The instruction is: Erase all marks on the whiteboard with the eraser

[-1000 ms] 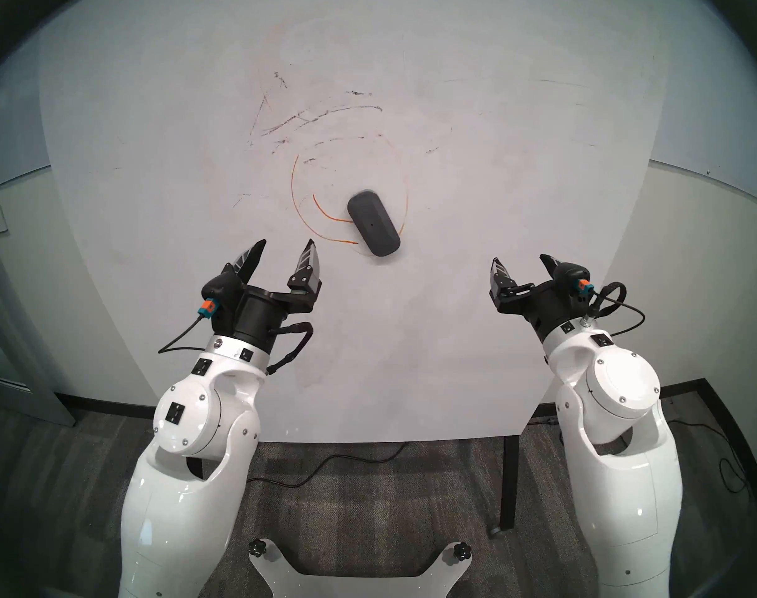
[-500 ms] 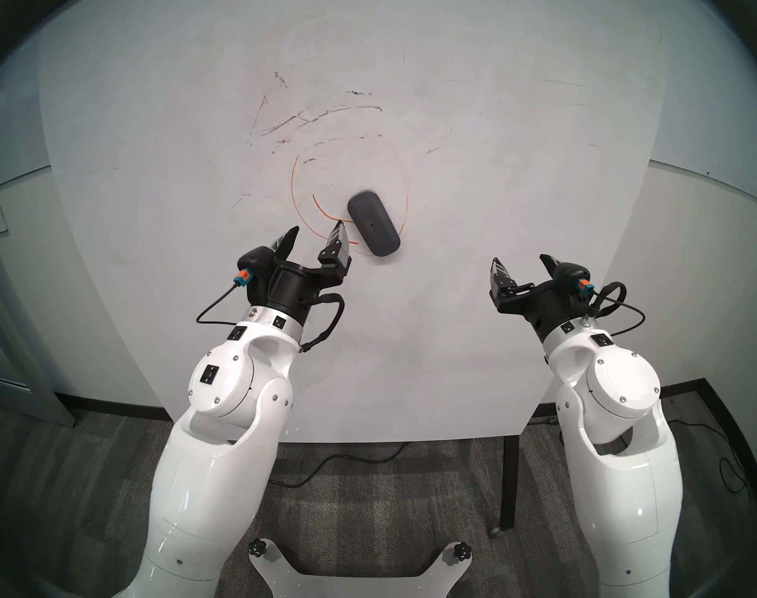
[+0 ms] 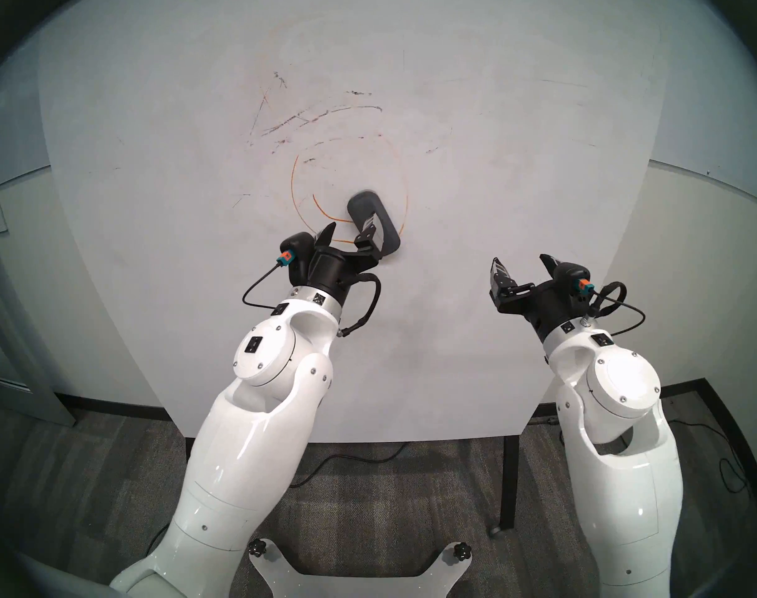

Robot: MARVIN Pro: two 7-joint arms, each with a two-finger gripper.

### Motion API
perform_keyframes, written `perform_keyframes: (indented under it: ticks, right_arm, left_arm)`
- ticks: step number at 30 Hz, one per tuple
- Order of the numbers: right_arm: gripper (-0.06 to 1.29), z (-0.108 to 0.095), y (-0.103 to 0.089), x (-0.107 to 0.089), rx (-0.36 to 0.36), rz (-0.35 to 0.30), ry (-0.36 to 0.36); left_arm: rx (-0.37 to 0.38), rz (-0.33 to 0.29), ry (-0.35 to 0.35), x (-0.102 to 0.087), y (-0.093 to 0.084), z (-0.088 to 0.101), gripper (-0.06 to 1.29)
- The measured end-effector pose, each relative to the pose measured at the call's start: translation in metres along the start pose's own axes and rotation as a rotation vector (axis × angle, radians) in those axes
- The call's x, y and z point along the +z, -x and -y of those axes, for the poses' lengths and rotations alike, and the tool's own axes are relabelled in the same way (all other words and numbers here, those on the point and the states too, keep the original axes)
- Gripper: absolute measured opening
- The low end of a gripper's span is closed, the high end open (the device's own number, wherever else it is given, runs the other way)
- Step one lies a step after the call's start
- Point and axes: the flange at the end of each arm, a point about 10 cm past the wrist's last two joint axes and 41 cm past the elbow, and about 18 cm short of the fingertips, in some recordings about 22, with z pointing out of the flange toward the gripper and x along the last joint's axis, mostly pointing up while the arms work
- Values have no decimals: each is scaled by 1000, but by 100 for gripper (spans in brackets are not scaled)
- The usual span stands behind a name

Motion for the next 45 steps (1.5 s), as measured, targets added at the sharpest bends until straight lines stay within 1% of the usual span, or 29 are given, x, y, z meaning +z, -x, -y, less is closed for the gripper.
perform_keyframes:
  ticks: [8, 13, 15, 18, 20, 22, 25, 28, 35, 41, 45]
  right_arm:
    - [122, 0, 0, 0, 0, 0, 0]
    - [122, 0, 0, 0, -1, 0, -1]
    - [122, 0, 0, 0, -1, 0, -1]
    - [122, 0, 0, 0, -1, 0, -1]
    - [122, 0, 0, 0, -1, 0, -1]
    - [122, 0, 0, 0, -1, 0, -1]
    - [122, 0, 0, 0, -1, 0, -1]
    - [122, 0, 0, 0, -1, 0, -1]
    - [122, 0, 0, 0, -1, -1, -1]
    - [122, 0, 0, 0, 0, -1, 0]
    - [122, 0, 0, 0, 0, -1, 1]
  left_arm:
    - [-44, -5, -41, 18, 3, -29, 125]
    - [-62, -22, -95, 26, 0, -50, 125]
    - [-61, -26, -105, 26, 0, -52, 125]
    - [-53, -43, -148, 26, -4, -61, 125]
    - [-50, -49, -160, 25, -6, -64, 125]
    - [-44, -63, -189, 22, -10, -71, 125]
    - [-34, -71, -217, 20, -13, -75, 125]
    - [-20, -70, -251, 17, -15, -79, 125]
    - [24, -49, -359, 14, -13, -82, 125]
    - [55, -14, -469, 19, -2, -75, 125]
    - [67, -3, -505, 24, 2, -67, 125]
